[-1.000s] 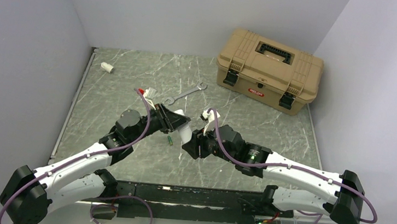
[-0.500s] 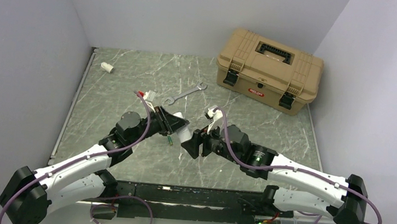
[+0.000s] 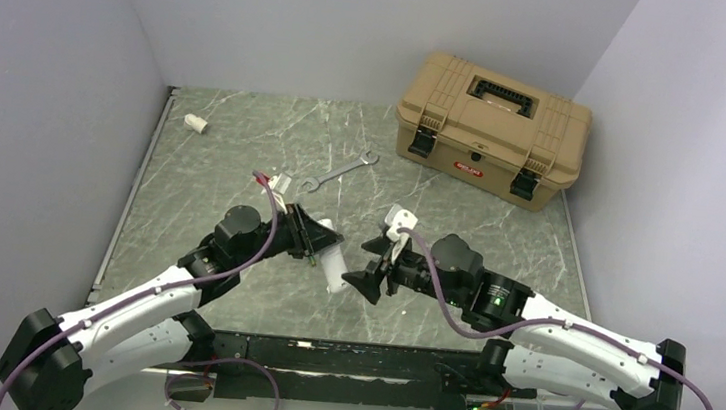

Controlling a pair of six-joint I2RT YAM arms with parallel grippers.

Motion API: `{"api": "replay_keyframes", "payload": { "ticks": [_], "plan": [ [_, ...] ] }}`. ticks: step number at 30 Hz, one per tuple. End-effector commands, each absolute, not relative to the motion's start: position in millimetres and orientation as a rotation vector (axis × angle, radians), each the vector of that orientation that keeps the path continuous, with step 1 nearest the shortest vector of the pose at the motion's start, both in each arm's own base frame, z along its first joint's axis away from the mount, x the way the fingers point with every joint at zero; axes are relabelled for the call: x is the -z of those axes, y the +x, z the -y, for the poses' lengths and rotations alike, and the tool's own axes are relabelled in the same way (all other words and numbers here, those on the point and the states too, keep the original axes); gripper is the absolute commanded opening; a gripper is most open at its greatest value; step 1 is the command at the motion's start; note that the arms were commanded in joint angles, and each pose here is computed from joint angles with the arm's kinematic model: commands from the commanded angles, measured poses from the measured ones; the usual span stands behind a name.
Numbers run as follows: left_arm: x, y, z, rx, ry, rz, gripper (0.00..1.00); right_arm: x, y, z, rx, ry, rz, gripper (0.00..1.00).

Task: Load the batteries into the remote control

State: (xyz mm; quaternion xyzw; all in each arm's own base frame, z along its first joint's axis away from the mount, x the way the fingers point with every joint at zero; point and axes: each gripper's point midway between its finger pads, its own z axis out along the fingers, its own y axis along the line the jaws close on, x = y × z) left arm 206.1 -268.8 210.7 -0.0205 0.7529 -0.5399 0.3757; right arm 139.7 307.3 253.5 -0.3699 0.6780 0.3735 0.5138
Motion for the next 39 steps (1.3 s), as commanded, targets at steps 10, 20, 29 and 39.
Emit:
{"api": "replay_keyframes", "payload": {
  "ticks": [10, 20, 29, 39],
  "plan": [
    [-227.5, 165.4, 285.3, 1.646, 0.159, -1.884, 0.00, -247.6, 91.6, -297.1, -0.865, -1.389, -1.317, 0.67],
    [-235.3, 157.6, 287.8, 1.765, 0.134, -1.836, 0.00, -259.9, 75.9, -299.9, -0.890, -1.483, -1.195, 0.45],
    [-236.5, 158.0, 286.2, 1.757, 0.099, -1.861, 0.00, -258.3, 70.9, -306.9, -0.868, -1.561, -1.108, 0.42],
    [-235.8, 158.6, 285.7, 1.780, 0.063, -1.857, 0.00, -247.1, 67.9, -320.3, -0.832, -1.624, -1.097, 0.44]
  ]
}}
